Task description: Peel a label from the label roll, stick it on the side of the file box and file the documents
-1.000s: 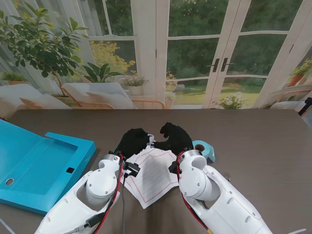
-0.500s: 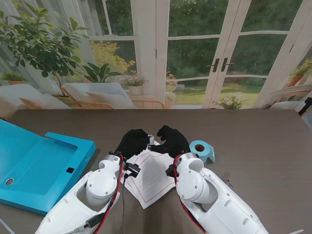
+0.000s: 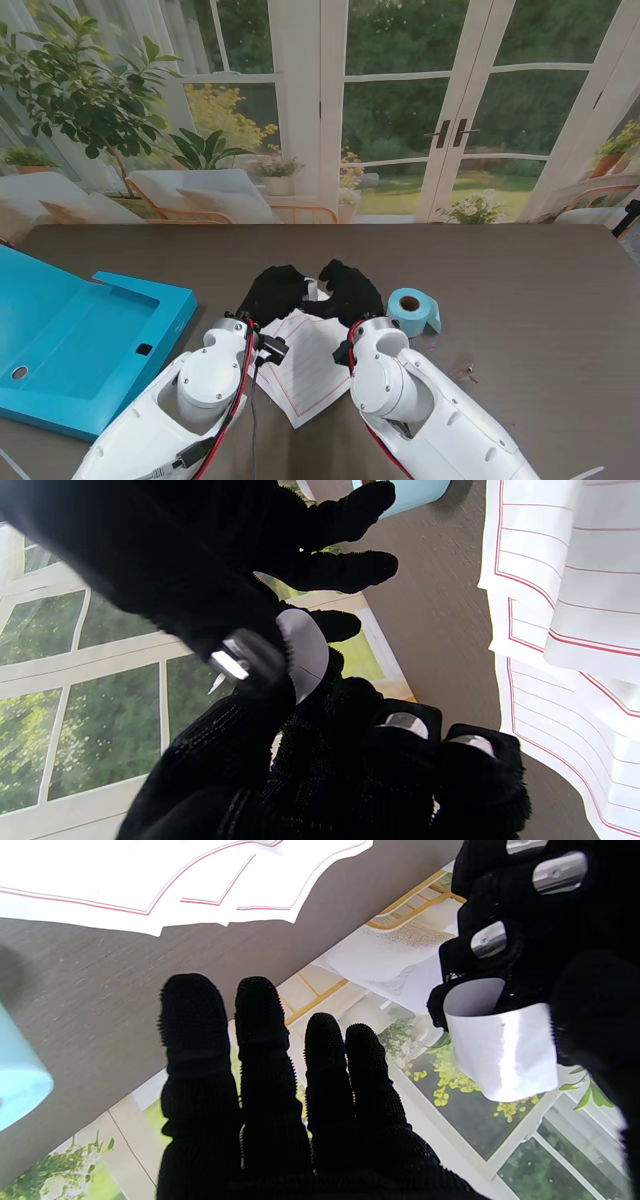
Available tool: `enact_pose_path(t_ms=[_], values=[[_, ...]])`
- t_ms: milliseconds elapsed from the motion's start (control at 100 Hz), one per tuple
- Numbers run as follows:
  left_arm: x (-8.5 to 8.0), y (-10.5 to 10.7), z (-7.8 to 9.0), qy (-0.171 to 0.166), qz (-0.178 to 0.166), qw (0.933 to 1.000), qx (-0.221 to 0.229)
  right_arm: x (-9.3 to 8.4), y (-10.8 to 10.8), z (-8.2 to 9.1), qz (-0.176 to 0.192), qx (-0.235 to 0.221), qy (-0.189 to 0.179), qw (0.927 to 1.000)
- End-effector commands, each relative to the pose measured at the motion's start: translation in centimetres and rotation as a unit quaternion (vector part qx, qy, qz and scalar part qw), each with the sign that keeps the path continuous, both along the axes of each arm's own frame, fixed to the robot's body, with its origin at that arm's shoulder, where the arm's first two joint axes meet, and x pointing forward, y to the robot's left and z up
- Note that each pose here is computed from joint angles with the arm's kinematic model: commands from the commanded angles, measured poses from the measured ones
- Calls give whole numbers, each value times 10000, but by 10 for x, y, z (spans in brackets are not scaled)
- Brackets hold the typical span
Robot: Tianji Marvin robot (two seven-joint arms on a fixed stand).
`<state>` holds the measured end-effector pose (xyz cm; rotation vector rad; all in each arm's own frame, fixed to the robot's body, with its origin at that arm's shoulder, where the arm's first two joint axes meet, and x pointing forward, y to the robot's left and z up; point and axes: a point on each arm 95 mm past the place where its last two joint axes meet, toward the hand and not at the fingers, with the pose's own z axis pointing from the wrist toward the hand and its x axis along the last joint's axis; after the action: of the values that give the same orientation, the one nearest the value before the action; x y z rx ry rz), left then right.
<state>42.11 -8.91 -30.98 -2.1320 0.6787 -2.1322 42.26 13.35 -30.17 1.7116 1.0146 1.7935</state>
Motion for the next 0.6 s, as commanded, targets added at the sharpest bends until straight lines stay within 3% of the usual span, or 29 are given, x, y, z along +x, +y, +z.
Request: enact_pose_path(t_ms=[0, 240, 590], values=[[-1, -4, 0, 35, -104, 9999, -49, 0, 4, -3, 4, 6, 81, 10000], [-2, -3, -1, 76, -109, 9999, -55, 0, 2, -9, -205, 118, 20, 9997], [-3, -4, -4, 149, -130, 9998, -71, -2, -1, -10, -208, 216, -136, 9995]])
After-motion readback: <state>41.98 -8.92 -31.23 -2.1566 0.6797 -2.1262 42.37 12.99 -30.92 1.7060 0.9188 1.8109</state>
